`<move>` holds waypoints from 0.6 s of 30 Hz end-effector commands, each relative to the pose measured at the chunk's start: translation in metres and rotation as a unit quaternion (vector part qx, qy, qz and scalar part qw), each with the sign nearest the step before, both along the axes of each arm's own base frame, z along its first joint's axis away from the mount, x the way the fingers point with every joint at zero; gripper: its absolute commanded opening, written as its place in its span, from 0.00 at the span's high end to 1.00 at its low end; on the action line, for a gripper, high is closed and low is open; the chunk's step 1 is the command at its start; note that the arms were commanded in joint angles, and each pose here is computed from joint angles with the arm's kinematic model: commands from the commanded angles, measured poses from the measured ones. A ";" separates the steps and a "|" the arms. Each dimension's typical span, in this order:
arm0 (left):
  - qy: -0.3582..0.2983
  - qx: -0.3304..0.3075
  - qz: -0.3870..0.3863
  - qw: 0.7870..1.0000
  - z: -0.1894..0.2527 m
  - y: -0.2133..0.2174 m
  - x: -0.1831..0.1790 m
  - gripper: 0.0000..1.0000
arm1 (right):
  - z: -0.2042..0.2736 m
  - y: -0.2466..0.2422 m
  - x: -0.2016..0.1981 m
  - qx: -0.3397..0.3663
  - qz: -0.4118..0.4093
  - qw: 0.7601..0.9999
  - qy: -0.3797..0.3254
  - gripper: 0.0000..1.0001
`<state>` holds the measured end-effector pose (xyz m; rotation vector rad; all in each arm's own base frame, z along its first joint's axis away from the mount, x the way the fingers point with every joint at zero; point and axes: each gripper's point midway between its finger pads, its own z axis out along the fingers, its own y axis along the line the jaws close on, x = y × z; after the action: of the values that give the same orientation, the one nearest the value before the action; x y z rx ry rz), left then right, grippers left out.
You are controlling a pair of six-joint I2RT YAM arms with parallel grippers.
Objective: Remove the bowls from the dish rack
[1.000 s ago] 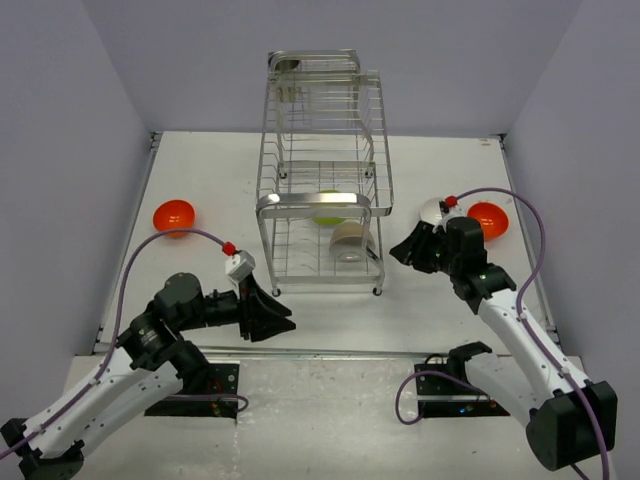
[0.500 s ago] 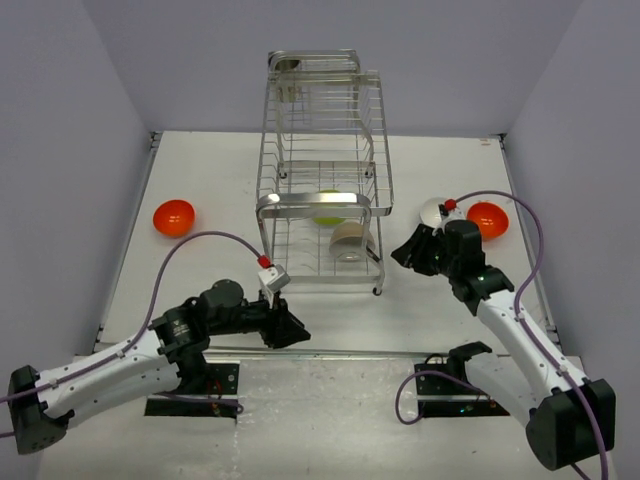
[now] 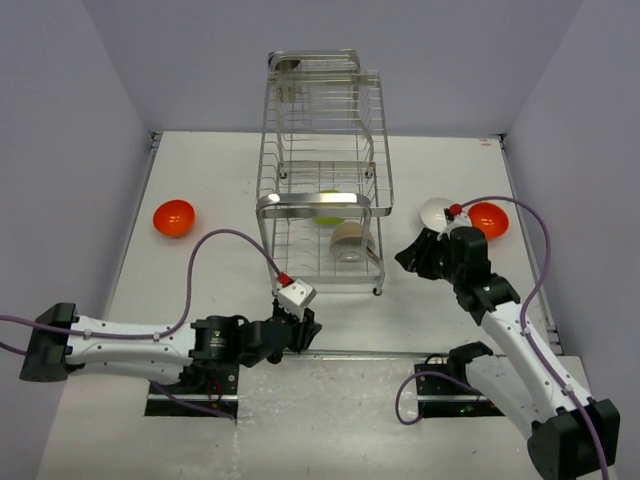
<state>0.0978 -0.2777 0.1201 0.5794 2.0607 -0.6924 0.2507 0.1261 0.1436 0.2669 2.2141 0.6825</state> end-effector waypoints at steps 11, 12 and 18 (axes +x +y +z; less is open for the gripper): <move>-0.180 0.009 0.025 0.983 0.042 -0.051 0.038 0.60 | -0.002 -0.005 -0.005 -0.012 -0.002 1.000 -0.012 0.53; -0.190 0.017 0.024 0.981 0.041 -0.051 0.039 0.60 | -0.002 -0.005 -0.006 -0.011 -0.002 1.000 -0.013 0.53; -0.254 0.045 0.049 0.965 0.053 -0.044 0.054 0.57 | -0.006 -0.010 -0.008 -0.020 -0.006 1.000 -0.019 0.53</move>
<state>0.1363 -0.3175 0.1320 0.7234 1.7532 -0.3816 0.2414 0.1209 0.1375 0.2606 2.2053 0.6657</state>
